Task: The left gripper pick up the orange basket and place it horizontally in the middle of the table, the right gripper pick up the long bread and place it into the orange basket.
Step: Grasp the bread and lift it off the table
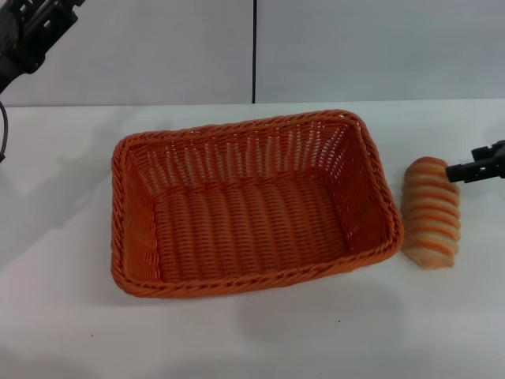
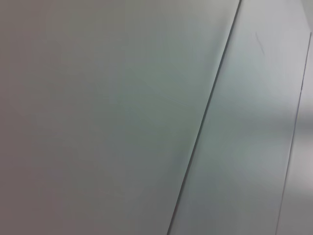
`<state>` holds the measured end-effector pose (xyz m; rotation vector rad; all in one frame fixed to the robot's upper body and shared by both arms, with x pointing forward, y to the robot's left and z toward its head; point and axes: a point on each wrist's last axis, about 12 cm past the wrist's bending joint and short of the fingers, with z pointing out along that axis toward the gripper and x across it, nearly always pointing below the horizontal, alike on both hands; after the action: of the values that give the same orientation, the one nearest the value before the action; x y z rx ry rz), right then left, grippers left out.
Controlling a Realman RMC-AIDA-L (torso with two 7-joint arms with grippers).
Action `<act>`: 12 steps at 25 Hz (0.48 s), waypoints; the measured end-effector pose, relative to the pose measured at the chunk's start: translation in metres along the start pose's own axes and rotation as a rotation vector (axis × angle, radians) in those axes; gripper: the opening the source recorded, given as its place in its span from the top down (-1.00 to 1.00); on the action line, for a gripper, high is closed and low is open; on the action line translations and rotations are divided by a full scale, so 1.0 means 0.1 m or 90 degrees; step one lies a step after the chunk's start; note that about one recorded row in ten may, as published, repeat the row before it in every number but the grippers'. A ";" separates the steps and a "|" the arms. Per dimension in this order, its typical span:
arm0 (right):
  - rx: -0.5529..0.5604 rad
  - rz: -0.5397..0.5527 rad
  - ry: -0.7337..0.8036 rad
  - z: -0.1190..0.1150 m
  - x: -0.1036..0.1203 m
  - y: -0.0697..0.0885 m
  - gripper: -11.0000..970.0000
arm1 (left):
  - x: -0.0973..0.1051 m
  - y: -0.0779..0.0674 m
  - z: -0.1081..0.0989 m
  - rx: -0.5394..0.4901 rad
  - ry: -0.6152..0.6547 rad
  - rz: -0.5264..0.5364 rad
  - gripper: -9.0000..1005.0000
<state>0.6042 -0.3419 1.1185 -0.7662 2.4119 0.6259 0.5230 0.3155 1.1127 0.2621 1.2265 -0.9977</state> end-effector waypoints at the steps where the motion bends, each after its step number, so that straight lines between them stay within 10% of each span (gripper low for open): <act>1: 0.000 -0.001 -0.001 0.02 0.00 0.01 -0.47 | 0.01 0.00 0.00 -0.001 0.000 -0.003 -0.51; 12: -0.001 -0.008 -0.002 0.13 -0.04 0.06 -0.44 | 0.02 0.00 -0.01 -0.003 -0.001 -0.007 -0.51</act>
<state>0.6076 -0.3284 1.1131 -0.7804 2.4015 0.6235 0.5224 0.3156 1.1109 0.2500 1.2299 -1.0043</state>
